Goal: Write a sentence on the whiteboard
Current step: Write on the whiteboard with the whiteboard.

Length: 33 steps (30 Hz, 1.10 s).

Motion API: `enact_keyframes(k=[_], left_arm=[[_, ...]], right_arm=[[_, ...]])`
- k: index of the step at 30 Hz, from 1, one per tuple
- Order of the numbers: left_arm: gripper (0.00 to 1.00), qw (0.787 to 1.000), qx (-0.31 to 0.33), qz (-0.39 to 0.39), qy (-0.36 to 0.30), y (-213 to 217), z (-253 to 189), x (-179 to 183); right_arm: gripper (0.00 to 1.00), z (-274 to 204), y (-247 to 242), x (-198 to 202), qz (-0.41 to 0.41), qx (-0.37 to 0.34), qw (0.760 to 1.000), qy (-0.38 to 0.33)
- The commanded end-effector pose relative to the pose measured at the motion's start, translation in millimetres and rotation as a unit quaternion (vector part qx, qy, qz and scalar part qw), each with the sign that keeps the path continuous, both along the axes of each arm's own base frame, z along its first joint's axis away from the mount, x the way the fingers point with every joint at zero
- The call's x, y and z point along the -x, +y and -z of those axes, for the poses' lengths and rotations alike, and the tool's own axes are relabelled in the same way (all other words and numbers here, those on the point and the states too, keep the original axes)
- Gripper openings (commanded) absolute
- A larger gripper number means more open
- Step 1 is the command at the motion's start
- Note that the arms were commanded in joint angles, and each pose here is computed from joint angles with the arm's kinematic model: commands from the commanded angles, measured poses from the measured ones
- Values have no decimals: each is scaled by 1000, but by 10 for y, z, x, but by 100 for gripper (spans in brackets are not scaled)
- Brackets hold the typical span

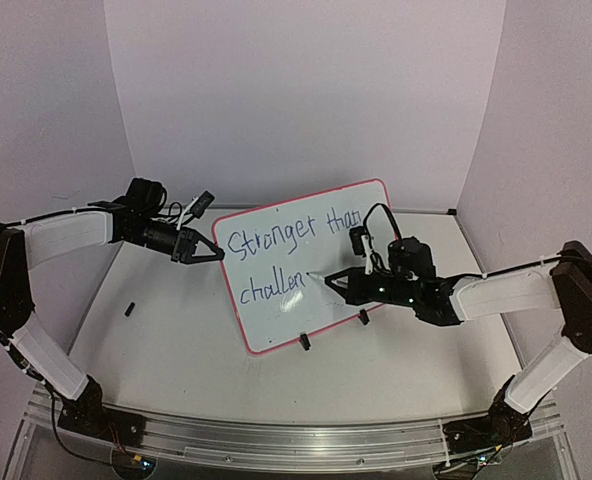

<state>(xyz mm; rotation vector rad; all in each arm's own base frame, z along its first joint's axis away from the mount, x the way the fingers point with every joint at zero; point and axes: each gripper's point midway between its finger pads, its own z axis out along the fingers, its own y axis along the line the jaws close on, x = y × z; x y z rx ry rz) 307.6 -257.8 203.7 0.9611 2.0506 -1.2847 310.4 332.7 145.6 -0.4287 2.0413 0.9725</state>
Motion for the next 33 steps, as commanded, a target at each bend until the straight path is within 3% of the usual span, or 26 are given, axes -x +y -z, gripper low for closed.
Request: enact_keyframes(k=[1,15,33], left_arm=[[0,999,-16,21,-38,-119,24,-4],[0,999,-17,21,-36,-120,40,-8],[0,999,-16,21,-37,-121,31,-5]], right_arm=[[0,-197,68,-133,4,-15,999,-31],[0,62,52,40,-24,-2,1000,2],[0,-202,-68,-56,16,-5,999,-35]])
